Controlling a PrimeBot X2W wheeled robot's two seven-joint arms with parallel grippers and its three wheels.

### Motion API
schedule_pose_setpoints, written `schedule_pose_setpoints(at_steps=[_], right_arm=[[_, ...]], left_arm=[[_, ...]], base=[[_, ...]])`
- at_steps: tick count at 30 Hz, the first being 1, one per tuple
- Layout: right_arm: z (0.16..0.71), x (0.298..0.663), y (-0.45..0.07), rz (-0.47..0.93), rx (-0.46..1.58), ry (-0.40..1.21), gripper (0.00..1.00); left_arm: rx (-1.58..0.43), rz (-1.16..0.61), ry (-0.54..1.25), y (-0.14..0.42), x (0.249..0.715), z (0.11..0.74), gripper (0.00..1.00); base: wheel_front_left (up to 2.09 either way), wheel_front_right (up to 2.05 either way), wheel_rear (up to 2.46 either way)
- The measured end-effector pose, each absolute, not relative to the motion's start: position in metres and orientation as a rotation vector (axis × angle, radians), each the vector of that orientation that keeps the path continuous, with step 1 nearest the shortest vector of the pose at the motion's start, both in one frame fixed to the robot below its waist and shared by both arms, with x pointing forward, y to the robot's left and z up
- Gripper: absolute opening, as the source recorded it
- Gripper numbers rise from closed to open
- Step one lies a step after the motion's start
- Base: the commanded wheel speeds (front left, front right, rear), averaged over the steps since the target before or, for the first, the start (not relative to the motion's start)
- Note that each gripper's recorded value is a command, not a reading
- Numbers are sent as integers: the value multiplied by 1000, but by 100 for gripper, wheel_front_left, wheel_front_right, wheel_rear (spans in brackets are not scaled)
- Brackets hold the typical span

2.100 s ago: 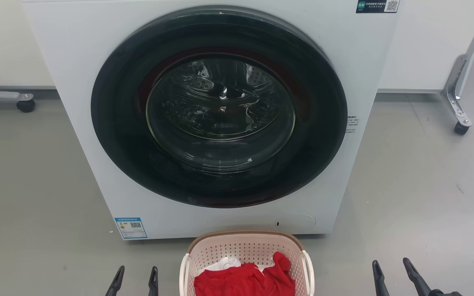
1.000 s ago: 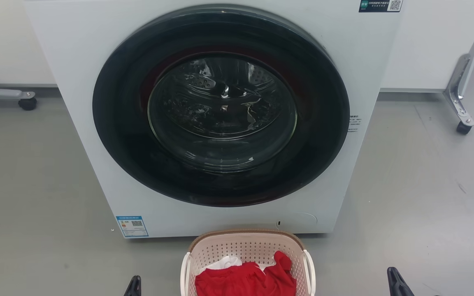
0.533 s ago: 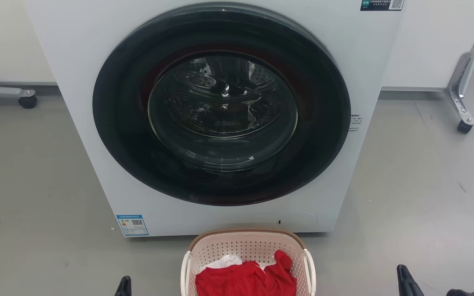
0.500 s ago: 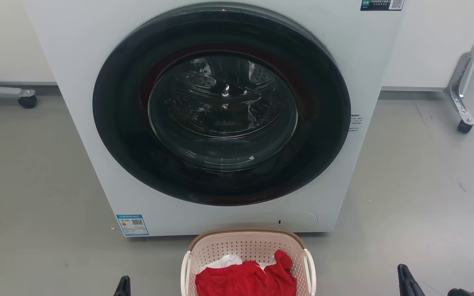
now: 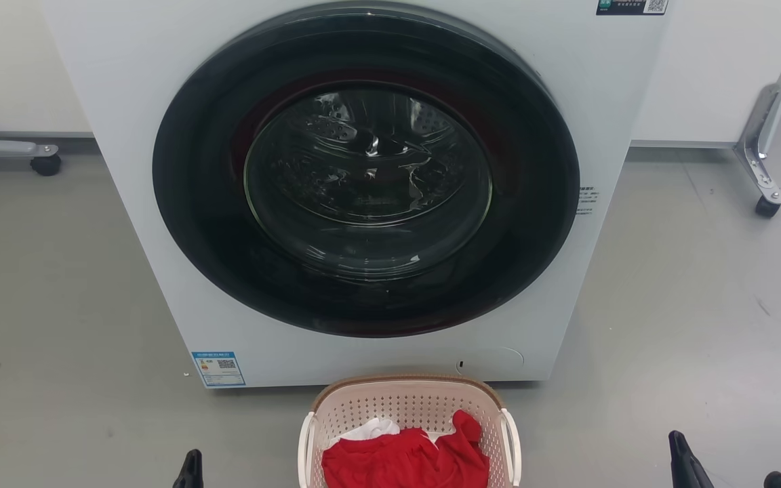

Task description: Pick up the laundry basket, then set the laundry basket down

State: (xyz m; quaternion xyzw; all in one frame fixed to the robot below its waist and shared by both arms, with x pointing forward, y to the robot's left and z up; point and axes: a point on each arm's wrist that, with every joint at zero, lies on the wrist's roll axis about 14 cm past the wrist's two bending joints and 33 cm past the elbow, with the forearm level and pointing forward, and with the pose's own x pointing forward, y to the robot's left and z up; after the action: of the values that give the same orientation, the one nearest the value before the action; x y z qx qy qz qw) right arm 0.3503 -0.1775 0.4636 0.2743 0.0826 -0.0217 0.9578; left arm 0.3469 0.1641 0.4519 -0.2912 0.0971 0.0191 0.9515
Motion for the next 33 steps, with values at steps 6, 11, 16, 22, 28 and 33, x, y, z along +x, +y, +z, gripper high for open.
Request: schedule_pose_setpoints(at_steps=[6, 11, 16, 22, 28, 33], right_arm=[[461, 352, -180, -60, 653, 181, 0], [464, 356, -182, -65, 731, 178, 0], [462, 357, -185, -79, 810, 183, 0], [465, 362, -187, -86, 916, 173, 0], [465, 363, -188, -90, 1010, 172, 0], [468, 366, -191, -93, 1071, 162, 0]], left_arm=[[-683, 47, 202, 166, 351, 454, 0], [-754, 62, 209, 169, 352, 453, 0], [-831, 71, 213, 170, 354, 453, 0], [-934, 79, 211, 174, 358, 454, 0], [-1025, 79, 200, 176, 362, 458, 0], [-1087, 80, 194, 177, 363, 460, 0]], base=[[0, 0, 0], [0, 0, 0], [0, 0, 0], [0, 0, 0], [0, 0, 0], [0, 0, 0]])
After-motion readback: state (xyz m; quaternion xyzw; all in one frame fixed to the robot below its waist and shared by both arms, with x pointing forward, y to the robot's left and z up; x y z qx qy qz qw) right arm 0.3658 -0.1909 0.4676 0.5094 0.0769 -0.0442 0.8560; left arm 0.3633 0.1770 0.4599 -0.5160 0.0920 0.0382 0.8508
